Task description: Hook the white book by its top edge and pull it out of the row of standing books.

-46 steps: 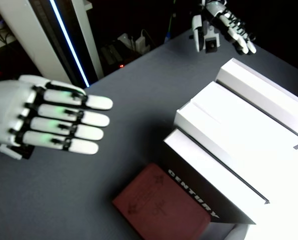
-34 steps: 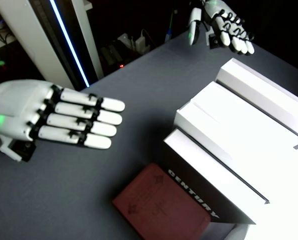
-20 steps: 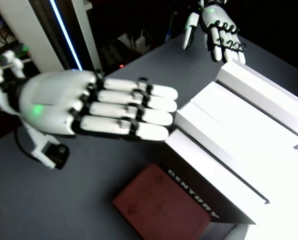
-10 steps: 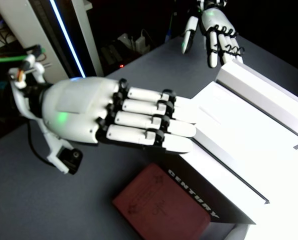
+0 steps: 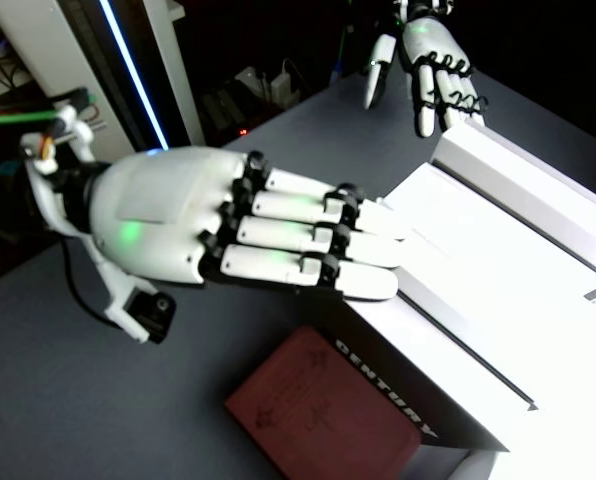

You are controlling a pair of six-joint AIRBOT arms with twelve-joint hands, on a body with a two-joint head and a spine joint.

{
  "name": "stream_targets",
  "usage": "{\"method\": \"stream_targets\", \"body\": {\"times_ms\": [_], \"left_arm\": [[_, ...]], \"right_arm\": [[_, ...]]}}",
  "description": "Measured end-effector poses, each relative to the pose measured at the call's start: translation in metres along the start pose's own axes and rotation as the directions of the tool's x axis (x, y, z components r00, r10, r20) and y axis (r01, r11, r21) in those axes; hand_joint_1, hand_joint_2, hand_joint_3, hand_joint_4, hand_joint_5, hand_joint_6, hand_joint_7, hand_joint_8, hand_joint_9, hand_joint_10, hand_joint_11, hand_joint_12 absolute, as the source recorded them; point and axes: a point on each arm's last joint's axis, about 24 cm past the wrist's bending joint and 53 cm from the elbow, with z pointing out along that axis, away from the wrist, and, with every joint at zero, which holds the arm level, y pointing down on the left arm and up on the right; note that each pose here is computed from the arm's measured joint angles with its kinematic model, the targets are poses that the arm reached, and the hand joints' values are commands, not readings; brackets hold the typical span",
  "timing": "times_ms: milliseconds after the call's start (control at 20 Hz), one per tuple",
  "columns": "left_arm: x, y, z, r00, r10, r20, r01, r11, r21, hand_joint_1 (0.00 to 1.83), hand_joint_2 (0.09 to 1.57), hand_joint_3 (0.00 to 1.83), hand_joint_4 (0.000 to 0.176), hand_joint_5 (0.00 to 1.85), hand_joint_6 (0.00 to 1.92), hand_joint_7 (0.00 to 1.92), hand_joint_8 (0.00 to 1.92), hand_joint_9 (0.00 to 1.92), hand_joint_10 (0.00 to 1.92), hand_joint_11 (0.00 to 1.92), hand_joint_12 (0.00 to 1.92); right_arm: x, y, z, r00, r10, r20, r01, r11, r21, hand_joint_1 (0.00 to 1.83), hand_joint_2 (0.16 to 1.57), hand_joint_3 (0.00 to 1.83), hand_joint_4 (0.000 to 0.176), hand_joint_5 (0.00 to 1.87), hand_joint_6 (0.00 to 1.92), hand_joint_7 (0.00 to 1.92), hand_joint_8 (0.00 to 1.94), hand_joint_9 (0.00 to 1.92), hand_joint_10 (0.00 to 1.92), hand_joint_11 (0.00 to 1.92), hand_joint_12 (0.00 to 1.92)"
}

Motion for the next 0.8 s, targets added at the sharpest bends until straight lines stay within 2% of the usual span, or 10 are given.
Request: {"method": "stream_targets", "body": {"times_ms": [150, 200, 300, 350, 450, 550, 600, 700, 750, 800], "left_arm": [[0.000, 0.007, -0.004, 1.0000, -0.007, 0.005, 0.007, 0.9997, -0.021, 0.17, 1.34, 0.01, 0.069, 0.12, 0.03, 0.00, 0.00, 0.00, 0.00, 0.00, 0.00], [-0.001, 0.007, -0.005, 0.9999, -0.010, 0.009, 0.011, 0.9997, -0.024, 0.15, 1.35, 0.00, 0.064, 0.12, 0.03, 0.00, 0.00, 0.00, 0.00, 0.00, 0.00], [-0.003, 0.007, -0.006, 0.9997, -0.013, 0.019, 0.013, 0.9996, -0.024, 0.16, 1.35, 0.01, 0.055, 0.12, 0.03, 0.00, 0.00, 0.00, 0.00, 0.00, 0.00], [-0.004, 0.007, -0.006, 0.9995, -0.019, 0.027, 0.020, 0.9995, -0.024, 0.22, 1.34, 0.00, 0.048, 0.14, 0.03, 0.00, 0.00, 0.00, 0.00, 0.00, 0.00], [-0.003, 0.006, -0.009, 0.9994, -0.022, 0.027, 0.022, 0.9995, -0.021, 0.23, 1.33, 0.00, 0.051, 0.12, 0.02, 0.00, 0.00, 0.00, 0.00, 0.00, 0.00], [-0.003, 0.006, -0.011, 0.9995, -0.020, 0.026, 0.020, 0.9995, -0.023, 0.19, 1.33, 0.00, 0.049, 0.13, 0.02, 0.00, 0.00, 0.00, 0.00, 0.00, 0.00], [-0.007, 0.007, -0.012, 0.9987, -0.025, 0.044, 0.026, 0.9993, -0.028, 0.12, 1.34, 0.00, 0.058, 0.10, 0.00, 0.00, 0.00, 0.00, 0.00, 0.00, 0.00], [-0.008, 0.007, -0.012, 0.9985, -0.025, 0.049, 0.027, 0.9993, -0.027, 0.13, 1.35, 0.00, 0.056, 0.10, 0.00, 0.00, 0.00, 0.00, 0.00, 0.00, 0.00], [-0.008, 0.007, -0.012, 0.9986, -0.025, 0.047, 0.026, 0.9993, -0.025, 0.08, 1.36, 0.01, 0.068, 0.08, 0.00, 0.00, 0.00, 0.00, 0.00, 0.00, 0.00], [-0.007, 0.005, -0.012, 0.9984, -0.030, 0.048, 0.031, 0.9993, -0.022, 0.14, 1.36, 0.00, 0.059, 0.10, 0.02, 0.00, 0.00, 0.00, 0.00, 0.00, 0.00]], "right_arm": [[0.008, 0.013, -0.009, 1.000, 0.025, -0.019, -0.026, 0.999, -0.044, 0.10, 1.50, 0.00, 0.000, 0.25, 1.00, 0.06, 0.00, 0.00, 0.00, 0.00, 0.00], [0.012, 0.015, -0.017, 0.998, 0.046, -0.030, -0.048, 0.997, -0.057, 0.19, 1.53, 0.00, 0.000, 0.31, 0.76, 0.06, 0.00, 0.00, 0.00, 0.00, 0.00], [0.015, 0.020, -0.030, 0.997, 0.058, -0.047, -0.061, 0.995, -0.073, 0.16, 1.51, 0.00, 0.000, 0.38, 0.60, 0.07, 0.00, 0.00, 0.00, 0.00, 0.00], [0.019, 0.022, -0.038, 0.996, 0.064, -0.066, -0.070, 0.994, -0.080, 0.16, 1.50, 0.00, 0.000, 0.39, 0.58, 0.09, 0.01, 0.00, 0.00, 0.00, 0.00], [0.026, 0.024, -0.050, 0.992, 0.082, -0.091, -0.090, 0.992, -0.085, 0.14, 1.52, 0.01, 0.000, 0.39, 0.58, 0.09, 0.01, 0.00, 0.00, 0.00, 0.00], [0.037, 0.028, -0.066, 0.984, 0.122, -0.129, -0.135, 0.987, -0.092, 0.13, 1.51, 0.00, 0.000, 0.38, 0.46, 0.09, 0.00, 0.00, 0.00, 0.00, 0.00], [0.055, 0.032, -0.085, 0.969, 0.156, -0.191, -0.176, 0.980, -0.090, 0.14, 1.48, 0.00, 0.000, 0.46, 0.41, 0.15, 0.01, 0.00, 0.00, 0.00, 0.00], [0.069, 0.032, -0.096, 0.954, 0.187, -0.237, -0.209, 0.975, -0.073, 0.22, 1.47, 0.00, 0.000, 0.49, 0.42, 0.16, 0.02, 0.00, 0.00, 0.00, 0.00], [0.079, 0.027, -0.106, 0.937, 0.221, -0.272, -0.241, 0.970, -0.041, 0.27, 1.46, 0.00, 0.000, 0.50, 0.44, 0.17, 0.02, 0.00, 0.00, 0.00, 0.00], [0.091, 0.016, -0.120, 0.915, 0.264, -0.304, -0.271, 0.962, 0.021, 0.26, 1.45, 0.00, 0.000, 0.51, 0.45, 0.18, 0.02, 0.00, 0.00, 0.01, 0.00]]}}
